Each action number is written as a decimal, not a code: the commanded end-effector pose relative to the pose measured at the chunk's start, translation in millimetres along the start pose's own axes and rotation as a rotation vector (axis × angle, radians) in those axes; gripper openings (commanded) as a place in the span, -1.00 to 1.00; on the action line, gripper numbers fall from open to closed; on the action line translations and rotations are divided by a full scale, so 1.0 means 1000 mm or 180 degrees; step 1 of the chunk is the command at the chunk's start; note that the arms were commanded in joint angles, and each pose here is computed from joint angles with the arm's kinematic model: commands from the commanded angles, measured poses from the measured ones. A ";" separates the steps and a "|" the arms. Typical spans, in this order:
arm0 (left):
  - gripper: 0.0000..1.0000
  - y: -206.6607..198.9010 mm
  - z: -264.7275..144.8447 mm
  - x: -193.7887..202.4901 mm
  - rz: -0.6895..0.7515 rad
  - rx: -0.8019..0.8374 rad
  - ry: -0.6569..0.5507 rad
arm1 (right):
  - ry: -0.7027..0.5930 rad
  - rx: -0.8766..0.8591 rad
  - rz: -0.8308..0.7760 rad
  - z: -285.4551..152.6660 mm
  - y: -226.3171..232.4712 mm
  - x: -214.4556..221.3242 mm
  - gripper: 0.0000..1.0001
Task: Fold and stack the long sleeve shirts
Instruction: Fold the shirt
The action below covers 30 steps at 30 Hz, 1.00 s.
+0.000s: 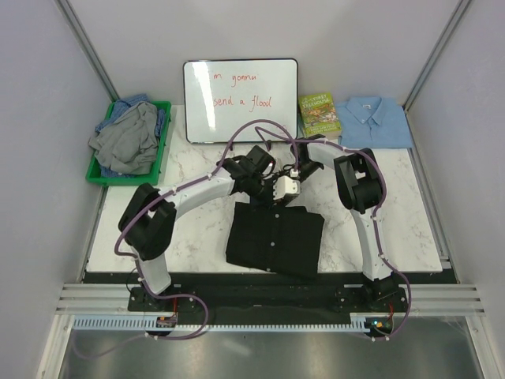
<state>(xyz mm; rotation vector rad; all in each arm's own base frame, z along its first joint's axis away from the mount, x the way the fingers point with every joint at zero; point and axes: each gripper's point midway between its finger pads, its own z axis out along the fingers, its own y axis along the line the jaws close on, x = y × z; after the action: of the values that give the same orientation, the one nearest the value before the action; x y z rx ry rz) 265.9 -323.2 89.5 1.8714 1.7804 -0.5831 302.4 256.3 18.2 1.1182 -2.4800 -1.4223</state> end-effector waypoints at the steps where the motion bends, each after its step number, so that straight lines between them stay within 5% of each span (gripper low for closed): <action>1: -0.96 0.029 0.001 -0.002 0.0104 -0.0166 0.0024 | 0.0068 0.0125 -0.0250 -0.002 -0.006 0.002 -0.46; 23: -0.95 0.059 0.007 0.006 0.0101 -0.0493 0.0074 | 0.0065 0.0146 -0.0346 -0.009 -0.008 -0.002 -0.40; 30: -0.19 0.069 -0.014 0.003 -0.0090 -0.0548 -0.0020 | -0.0203 0.0489 -0.0489 -0.057 -0.006 -0.040 -0.03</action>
<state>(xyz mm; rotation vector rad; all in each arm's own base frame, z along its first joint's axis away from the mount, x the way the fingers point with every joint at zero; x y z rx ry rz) 312.6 -315.2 72.7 1.8229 1.8255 -0.4286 321.7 249.2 28.6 1.2230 -2.5217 -1.3753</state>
